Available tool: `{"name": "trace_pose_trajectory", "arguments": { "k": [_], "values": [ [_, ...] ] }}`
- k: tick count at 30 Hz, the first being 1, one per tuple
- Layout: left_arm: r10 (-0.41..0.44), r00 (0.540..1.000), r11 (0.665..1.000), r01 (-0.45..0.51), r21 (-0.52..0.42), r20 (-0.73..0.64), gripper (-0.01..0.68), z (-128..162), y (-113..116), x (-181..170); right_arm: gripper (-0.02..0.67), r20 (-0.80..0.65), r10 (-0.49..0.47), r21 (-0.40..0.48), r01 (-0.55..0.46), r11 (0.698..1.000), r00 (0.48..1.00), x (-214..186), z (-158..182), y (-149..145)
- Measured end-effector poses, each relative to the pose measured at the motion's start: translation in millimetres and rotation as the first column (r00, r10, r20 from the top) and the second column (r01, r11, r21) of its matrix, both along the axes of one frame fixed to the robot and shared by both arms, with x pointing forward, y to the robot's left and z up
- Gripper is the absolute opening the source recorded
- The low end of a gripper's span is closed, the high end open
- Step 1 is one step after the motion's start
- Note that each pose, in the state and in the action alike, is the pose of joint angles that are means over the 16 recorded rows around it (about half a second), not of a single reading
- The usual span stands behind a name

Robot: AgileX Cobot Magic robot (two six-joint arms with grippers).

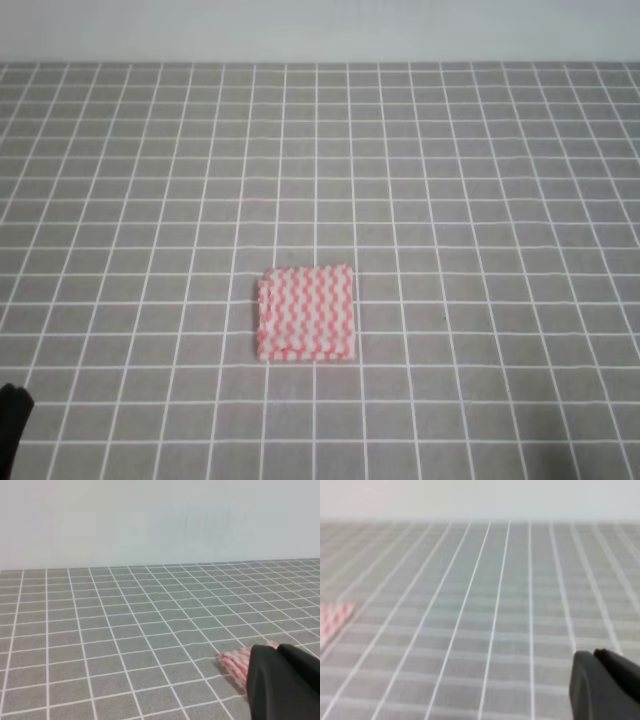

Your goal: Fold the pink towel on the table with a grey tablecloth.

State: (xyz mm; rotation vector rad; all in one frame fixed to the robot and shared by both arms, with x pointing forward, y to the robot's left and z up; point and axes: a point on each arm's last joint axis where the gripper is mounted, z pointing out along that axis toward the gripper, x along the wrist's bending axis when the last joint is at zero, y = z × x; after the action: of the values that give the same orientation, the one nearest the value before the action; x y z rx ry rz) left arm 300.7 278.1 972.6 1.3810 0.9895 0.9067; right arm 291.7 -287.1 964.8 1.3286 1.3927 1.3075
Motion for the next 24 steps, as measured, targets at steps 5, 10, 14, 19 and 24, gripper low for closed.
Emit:
{"name": "trace_pose_trajectory", "arguments": {
  "k": [5,10,14,19,24],
  "values": [
    [-0.001,1.000,1.000,0.001,-0.001,0.001,-0.002,0.4,0.0,-0.1,-0.017,-0.043,0.015,-0.012,-0.015,1.000,0.999,-0.9,-3.5,1.1],
    [0.000,1.000,1.000,0.000,0.000,0.000,-0.002,0.0,0.0,0.0,-0.017,-0.058,0.020,-0.014,-0.021,1.000,0.998,-1.3,-5.2,1.5],
    [-0.001,1.000,1.000,0.001,-0.001,0.001,-0.002,0.4,0.0,-0.1,-0.017,-0.058,0.020,-0.014,-0.021,1.000,0.998,-1.3,-5.8,1.5],
    [0.001,1.000,1.000,-0.001,0.020,0.010,-0.002,0.3,0.2,0.0,-0.017,-0.058,0.020,-0.014,-0.021,1.000,0.998,-1.3,-5.8,1.5],
    [0.015,0.999,0.998,-0.016,0.053,0.029,-0.002,0.9,1.4,0.3,-0.016,-0.058,0.020,-0.015,-0.021,1.000,0.998,-1.4,-6.1,1.5]
  ]
}}
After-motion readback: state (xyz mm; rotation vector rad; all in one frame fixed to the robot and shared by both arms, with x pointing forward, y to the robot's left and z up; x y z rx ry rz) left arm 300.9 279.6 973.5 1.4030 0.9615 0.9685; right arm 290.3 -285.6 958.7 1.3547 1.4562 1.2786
